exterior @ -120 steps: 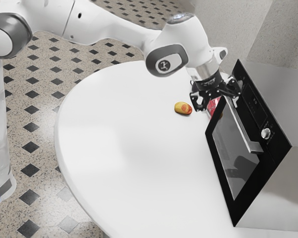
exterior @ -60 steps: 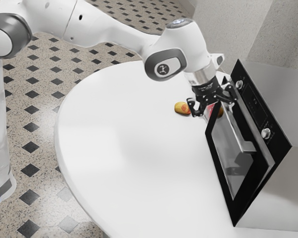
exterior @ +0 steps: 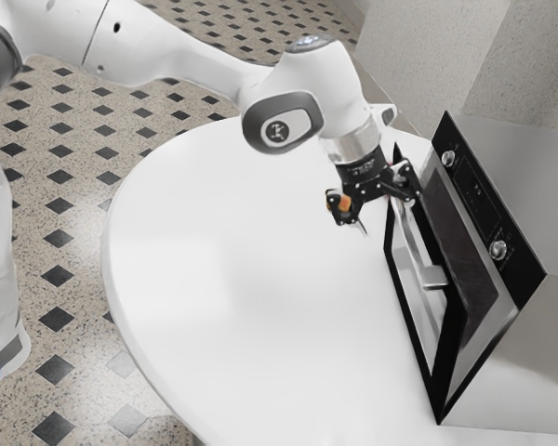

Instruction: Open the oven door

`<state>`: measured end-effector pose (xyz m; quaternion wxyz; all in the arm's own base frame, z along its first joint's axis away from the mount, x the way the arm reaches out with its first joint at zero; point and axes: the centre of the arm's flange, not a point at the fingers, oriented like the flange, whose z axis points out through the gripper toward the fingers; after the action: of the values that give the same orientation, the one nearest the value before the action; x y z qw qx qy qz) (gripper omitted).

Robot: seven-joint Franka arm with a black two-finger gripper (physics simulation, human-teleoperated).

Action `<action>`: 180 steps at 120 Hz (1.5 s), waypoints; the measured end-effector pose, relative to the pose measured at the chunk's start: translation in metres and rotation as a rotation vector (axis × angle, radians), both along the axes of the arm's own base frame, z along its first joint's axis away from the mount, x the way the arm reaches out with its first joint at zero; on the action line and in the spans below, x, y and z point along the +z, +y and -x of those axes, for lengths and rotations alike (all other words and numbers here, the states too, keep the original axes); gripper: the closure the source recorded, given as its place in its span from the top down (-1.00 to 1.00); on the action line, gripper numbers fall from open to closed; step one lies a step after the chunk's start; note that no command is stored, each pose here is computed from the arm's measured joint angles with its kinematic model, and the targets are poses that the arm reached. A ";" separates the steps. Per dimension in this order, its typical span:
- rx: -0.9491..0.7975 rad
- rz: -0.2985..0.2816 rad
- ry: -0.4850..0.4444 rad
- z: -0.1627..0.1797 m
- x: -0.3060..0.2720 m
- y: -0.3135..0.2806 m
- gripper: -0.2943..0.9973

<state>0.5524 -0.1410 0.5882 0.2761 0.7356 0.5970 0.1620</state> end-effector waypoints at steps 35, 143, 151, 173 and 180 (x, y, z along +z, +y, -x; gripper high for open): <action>0.030 0.015 0.022 0.016 -0.008 0.010 0.33; 0.227 0.097 0.091 0.042 0.158 0.062 0.52; 0.393 0.131 0.210 0.043 0.156 0.129 0.53; 0.634 0.104 0.480 0.065 0.127 0.173 0.54; 0.693 0.080 0.548 0.072 0.116 0.178 0.54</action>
<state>0.4806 0.0374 0.7039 0.0654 0.4964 0.8654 0.0210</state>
